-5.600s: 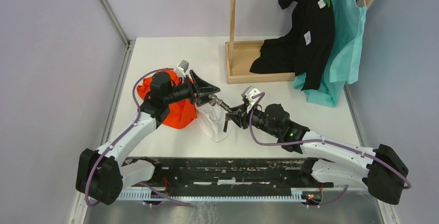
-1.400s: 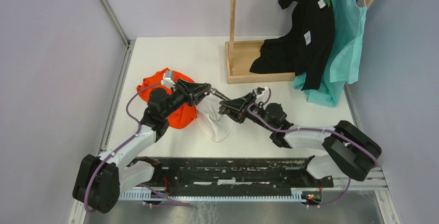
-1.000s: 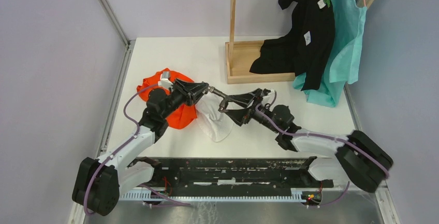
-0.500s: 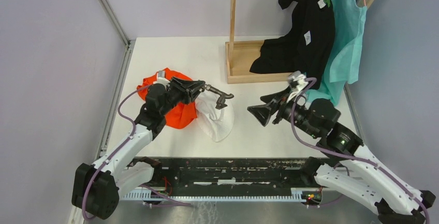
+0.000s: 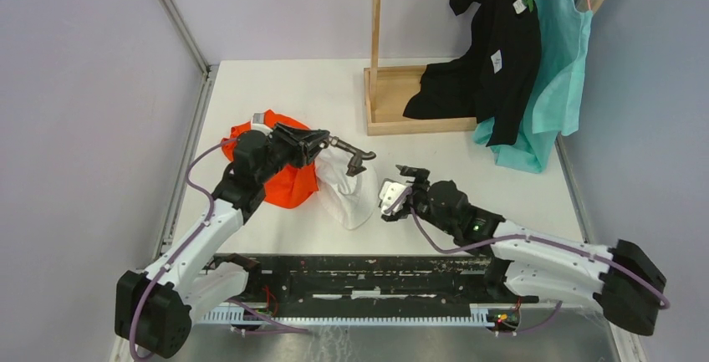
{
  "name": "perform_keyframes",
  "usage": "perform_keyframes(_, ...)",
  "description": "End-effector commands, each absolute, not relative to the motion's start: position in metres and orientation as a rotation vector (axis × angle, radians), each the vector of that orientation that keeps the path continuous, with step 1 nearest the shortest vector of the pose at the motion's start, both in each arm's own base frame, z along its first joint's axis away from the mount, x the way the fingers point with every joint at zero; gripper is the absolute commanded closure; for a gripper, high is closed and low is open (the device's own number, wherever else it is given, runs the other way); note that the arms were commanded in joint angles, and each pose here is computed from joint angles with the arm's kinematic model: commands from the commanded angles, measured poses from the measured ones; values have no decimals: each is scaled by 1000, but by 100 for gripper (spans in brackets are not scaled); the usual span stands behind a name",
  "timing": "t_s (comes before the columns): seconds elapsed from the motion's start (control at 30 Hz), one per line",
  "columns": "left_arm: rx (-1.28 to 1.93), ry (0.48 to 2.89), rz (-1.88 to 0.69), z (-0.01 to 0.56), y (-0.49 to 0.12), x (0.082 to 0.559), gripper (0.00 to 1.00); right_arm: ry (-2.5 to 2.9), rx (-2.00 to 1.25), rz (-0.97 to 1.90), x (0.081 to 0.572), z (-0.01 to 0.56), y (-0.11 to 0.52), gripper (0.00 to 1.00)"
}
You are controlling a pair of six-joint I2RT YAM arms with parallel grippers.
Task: Install the water faucets
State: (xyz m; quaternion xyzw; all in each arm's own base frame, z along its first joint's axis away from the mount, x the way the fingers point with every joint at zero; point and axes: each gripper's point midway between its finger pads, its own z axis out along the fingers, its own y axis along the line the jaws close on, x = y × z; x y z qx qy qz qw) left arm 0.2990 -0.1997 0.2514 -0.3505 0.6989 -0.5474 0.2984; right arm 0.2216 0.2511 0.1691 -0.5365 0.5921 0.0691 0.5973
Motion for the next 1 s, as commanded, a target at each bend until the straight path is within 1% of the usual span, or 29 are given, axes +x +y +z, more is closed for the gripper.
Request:
perform_keyframes(0.0, -868, 1722, -1547, 303, -198, 298, 97, 1056, -1132, -87, 256, 226, 267, 16)
perform_keyframes(0.17, -866, 1735, -1552, 298, -199, 297, 97, 935, -1050, -250, 269, 240, 277, 16)
perform_keyframes(0.3, -862, 1749, -1561, 294, -202, 296, 97, 871, -1056, -360, 272, 242, 289, 15)
perform_keyframes(0.53, -850, 1759, -1579, 291, -205, 295, 97, 794, -1048, -457, 272, 240, 302, 15)
perform_keyframes(0.9, -835, 1765, -1597, 289, -207, 295, 97, 726, -1134, -513, 266, 239, 324, 25)
perform_keyframes(0.93, -835, 1765, -1598, 289, -207, 295, 97, 726, -1145, -516, 266, 237, 326, 26)
perform_keyframes(0.97, -833, 1766, -1599, 289, -208, 295, 97, 724, -1148, -517, 266, 236, 327, 30)
